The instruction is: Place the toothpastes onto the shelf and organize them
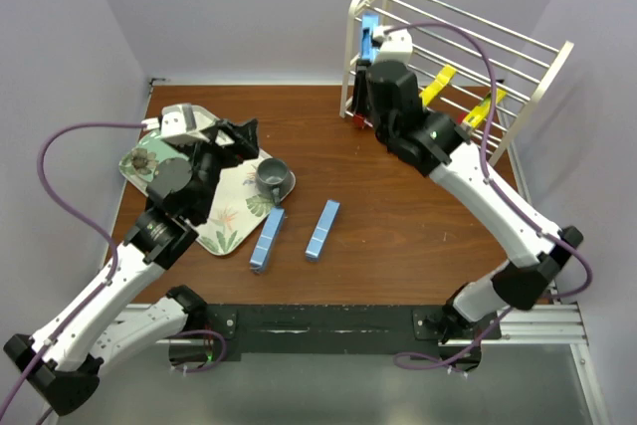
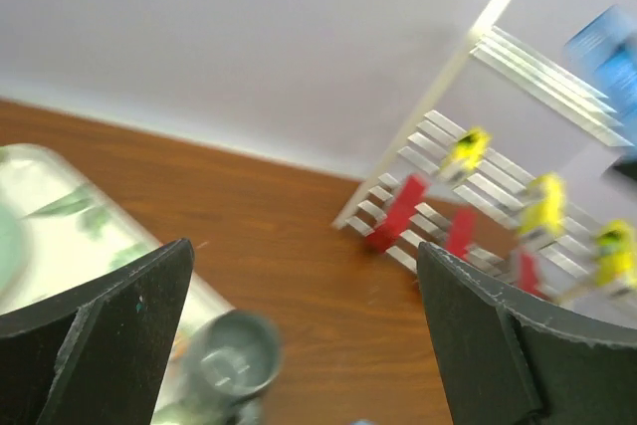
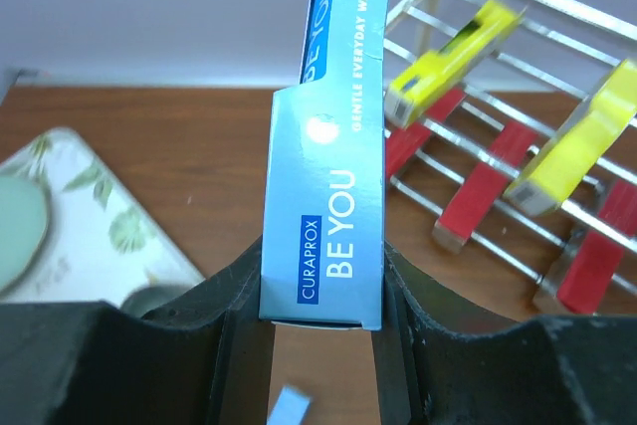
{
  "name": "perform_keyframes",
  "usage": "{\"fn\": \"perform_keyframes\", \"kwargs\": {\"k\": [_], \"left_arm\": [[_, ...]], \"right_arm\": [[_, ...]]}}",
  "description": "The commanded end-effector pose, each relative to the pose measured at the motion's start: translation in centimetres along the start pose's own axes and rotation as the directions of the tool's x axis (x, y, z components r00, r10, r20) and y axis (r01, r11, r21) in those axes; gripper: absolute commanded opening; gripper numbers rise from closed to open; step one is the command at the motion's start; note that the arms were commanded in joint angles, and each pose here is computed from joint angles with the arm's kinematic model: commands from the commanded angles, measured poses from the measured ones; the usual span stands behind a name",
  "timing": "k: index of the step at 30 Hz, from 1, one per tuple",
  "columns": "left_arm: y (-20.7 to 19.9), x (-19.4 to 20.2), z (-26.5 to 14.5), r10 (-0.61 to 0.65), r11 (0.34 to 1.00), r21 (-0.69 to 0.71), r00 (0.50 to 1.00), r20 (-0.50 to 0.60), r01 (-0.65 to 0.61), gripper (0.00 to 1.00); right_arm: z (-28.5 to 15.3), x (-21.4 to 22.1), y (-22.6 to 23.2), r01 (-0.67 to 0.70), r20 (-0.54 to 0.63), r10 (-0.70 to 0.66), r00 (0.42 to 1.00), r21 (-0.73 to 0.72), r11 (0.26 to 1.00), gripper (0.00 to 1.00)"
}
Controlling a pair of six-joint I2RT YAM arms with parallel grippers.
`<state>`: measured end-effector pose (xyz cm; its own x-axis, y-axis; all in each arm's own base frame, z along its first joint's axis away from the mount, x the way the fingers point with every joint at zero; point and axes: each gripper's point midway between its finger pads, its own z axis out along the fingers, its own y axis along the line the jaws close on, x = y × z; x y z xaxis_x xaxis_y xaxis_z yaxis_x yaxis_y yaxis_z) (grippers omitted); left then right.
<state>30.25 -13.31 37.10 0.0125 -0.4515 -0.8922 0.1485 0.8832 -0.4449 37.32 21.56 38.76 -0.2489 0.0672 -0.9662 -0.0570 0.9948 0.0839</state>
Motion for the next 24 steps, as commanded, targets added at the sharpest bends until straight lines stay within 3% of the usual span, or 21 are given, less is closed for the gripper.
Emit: {"fn": "perform_keyframes", "kwargs": {"k": [1,7,17,24], "left_arm": [[7.5,4.8,-2.6,0.239,0.949,-0.184,0.966,-0.103,-0.254,1.0],[11.8,10.3,-5.0,0.316,0.905,-0.215,0.919,-0.237,-0.367,1.0],[12.1,12.2,-3.8,0.379,0.873,-0.193,0.873,-0.306,-0.447,1.0],[12.0,12.1,-3.9,0.378,0.878,-0.188,0.879,-0.292,-0.44,1.0]], "right_arm": [[1.5,-5.3,-3.4,-0.016,0.086,0.002,0.996,0.154,0.988,0.09],[5.6,-8.7,-4.3,-0.066,0.165,0.025,0.986,0.248,0.966,0.09],[11.6,-9.9,-6.2,-0.169,0.242,0.093,0.966,0.315,0.934,0.14],[13.2,-10.0,-6.8,-0.203,0.267,0.118,0.956,0.318,0.926,0.2]]}}
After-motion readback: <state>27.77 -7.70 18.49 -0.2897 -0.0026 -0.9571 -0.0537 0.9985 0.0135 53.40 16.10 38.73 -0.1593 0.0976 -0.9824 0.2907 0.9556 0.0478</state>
